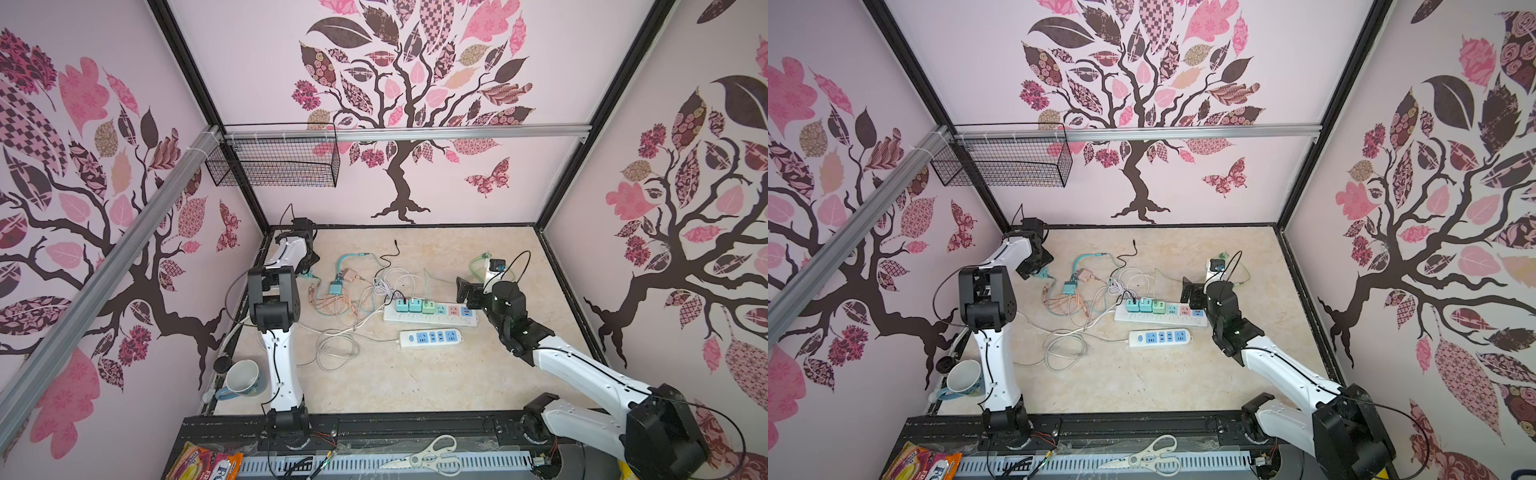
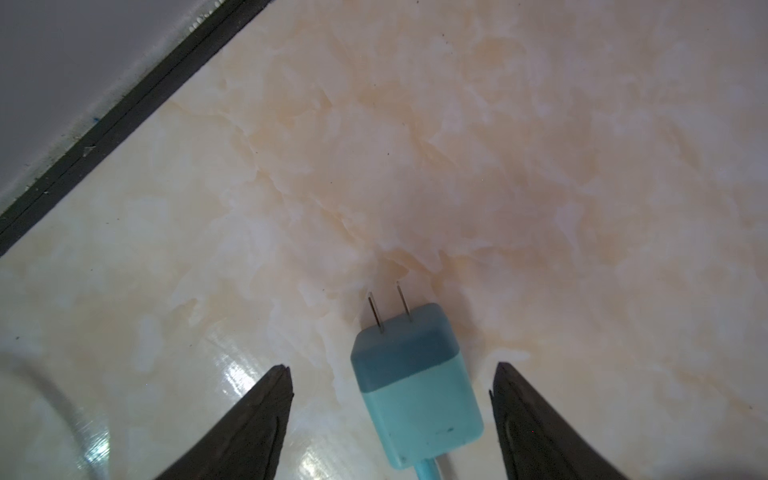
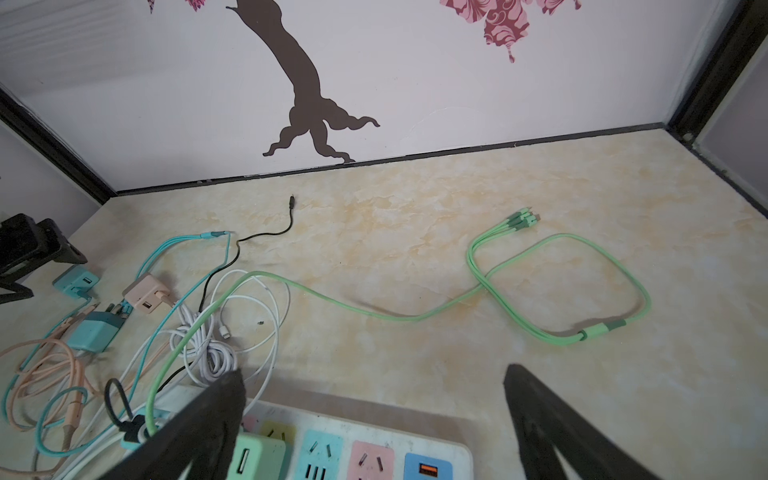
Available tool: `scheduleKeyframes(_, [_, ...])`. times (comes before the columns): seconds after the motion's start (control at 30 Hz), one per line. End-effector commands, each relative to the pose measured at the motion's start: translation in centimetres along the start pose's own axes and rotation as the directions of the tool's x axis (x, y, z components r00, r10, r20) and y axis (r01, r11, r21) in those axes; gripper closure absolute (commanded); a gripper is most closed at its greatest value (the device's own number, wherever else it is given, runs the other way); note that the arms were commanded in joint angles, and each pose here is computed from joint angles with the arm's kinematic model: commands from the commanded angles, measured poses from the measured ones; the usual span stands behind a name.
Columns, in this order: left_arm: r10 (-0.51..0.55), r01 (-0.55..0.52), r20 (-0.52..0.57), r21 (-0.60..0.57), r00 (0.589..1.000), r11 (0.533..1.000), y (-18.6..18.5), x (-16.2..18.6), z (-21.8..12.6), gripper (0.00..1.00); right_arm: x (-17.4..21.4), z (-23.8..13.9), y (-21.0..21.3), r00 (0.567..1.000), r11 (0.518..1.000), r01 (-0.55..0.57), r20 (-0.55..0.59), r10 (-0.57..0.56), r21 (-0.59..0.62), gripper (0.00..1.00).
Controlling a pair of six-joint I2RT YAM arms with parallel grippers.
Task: Insert the plug
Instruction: 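Lower the left gripper onto the teal charger on the table and grasp it, then lift the teal charger with the left gripper while right gripper swings toward it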
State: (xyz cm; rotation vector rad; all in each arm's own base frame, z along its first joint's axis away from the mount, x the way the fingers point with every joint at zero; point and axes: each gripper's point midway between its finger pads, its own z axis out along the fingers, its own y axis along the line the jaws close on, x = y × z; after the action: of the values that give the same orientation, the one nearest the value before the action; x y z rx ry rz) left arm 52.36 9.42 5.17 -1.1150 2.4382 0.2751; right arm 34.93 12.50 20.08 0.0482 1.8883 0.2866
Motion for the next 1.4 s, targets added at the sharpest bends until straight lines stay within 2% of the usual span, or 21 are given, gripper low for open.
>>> scheduleKeyframes(0.0, [-0.036,0.035,0.015,0.017,0.999,0.999,-0.7,-1.5,0.0,0.23,-0.5,-0.6,0.1,1.000,1.000,-0.004,0.012,0.004,-0.017,0.00])
scheduleKeyframes(0.27, [-0.076,0.077,-0.049,0.006,0.996,0.997,-0.1,-0.3,2.5,0.31,-0.3,-0.5,0.3,1.000,1.000,-0.003,0.003,0.003,-0.026,0.00])
scheduleKeyframes(0.57, [-0.063,0.065,-0.073,0.033,0.995,0.997,0.1,0.9,2.5,0.45,-0.5,-0.6,0.5,1.000,0.999,-0.004,0.005,0.005,-0.037,0.00])
scheduleKeyframes(0.77, [-0.050,0.055,-0.092,0.054,0.995,0.997,-0.1,1.3,2.5,0.60,-0.6,-0.8,0.5,1.000,0.999,-0.004,0.009,0.004,-0.040,0.00])
scheduleKeyframes(0.87, [-0.039,0.047,-0.092,0.080,0.995,0.996,-0.4,1.4,2.1,0.73,-0.7,-0.8,0.5,1.000,0.999,-0.006,0.010,0.006,-0.041,0.00])
scheduleKeyframes(1.07, [-0.006,0.019,-0.047,0.283,0.999,0.959,-2.3,1.1,-0.9,0.98,-0.9,-0.9,0.5,0.999,0.998,-0.042,0.017,0.043,-0.039,0.00])
scheduleKeyframes(1.27, [-0.015,0.009,0.012,0.435,1.000,0.900,-3.2,0.1,-5.7,1.00,-1.3,-0.7,1.5,0.996,0.993,-0.086,0.007,0.087,-0.083,0.00])
scheduleKeyframes(1.37, [-0.011,0.005,0.008,0.547,1.000,0.837,-4.4,0.1,-8.9,1.00,-1.6,-0.7,2.3,0.995,0.988,-0.096,-0.003,0.096,-0.122,0.00])
